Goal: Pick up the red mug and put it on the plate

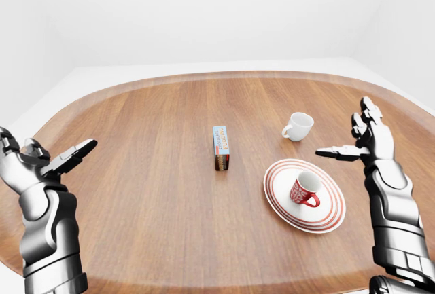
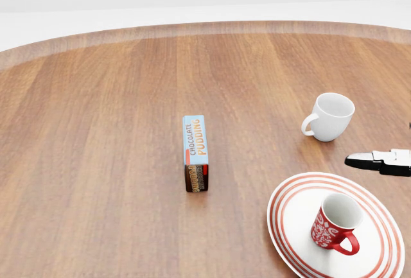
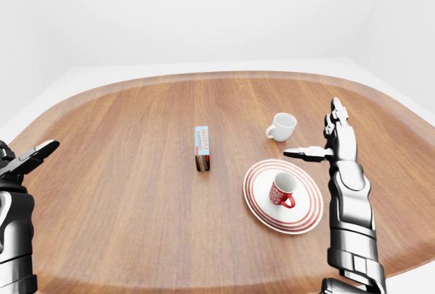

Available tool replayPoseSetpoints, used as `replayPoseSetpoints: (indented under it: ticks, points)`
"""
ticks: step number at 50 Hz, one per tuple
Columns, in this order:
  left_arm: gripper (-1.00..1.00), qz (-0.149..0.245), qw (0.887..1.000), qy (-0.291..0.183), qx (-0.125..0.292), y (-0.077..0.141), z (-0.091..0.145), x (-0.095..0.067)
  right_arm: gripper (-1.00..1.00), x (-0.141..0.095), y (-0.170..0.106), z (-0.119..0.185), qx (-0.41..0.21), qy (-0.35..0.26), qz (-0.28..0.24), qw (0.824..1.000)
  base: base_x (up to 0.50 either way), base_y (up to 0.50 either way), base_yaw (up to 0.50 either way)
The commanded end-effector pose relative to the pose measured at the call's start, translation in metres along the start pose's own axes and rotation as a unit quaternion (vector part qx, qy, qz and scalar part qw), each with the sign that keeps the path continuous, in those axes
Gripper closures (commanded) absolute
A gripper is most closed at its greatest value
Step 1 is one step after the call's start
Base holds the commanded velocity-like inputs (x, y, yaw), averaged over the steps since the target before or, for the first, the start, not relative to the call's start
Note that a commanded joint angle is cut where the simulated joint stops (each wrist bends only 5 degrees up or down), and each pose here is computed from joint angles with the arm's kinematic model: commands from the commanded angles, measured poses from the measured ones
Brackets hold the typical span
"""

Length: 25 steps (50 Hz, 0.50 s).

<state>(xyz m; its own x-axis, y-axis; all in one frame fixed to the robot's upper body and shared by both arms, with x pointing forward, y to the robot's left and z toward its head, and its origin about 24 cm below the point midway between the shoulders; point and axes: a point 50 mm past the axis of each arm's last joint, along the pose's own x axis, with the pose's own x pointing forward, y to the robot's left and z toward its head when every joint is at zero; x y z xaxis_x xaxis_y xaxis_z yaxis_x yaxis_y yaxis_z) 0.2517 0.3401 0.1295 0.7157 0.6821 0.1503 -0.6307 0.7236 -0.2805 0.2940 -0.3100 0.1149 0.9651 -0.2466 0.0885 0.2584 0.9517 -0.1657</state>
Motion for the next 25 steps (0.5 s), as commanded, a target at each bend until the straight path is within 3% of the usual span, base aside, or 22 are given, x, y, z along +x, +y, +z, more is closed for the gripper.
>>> replayPoseSetpoints:
  ticks: [1,6,25]
  points:
    - [-1.00,0.000,1.000,-0.001,-0.001,0.000,0.001,0.000,-1.00,-0.019,-0.005,0.060,-0.020,-0.136,-0.013,0.990,0.00,0.00,0.00]
    - [-1.00,-0.001,1.000,-0.002,-0.001,0.000,0.001,0.000,-1.00,-0.022,-0.005,0.070,-0.023,-0.158,-0.012,0.987,0.00,0.00,0.00]
    - [-1.00,-0.001,1.000,0.001,-0.001,0.000,0.000,0.000,-1.00,-0.018,-0.003,0.059,-0.016,-0.134,-0.010,0.991,0.00,0.00,0.00]
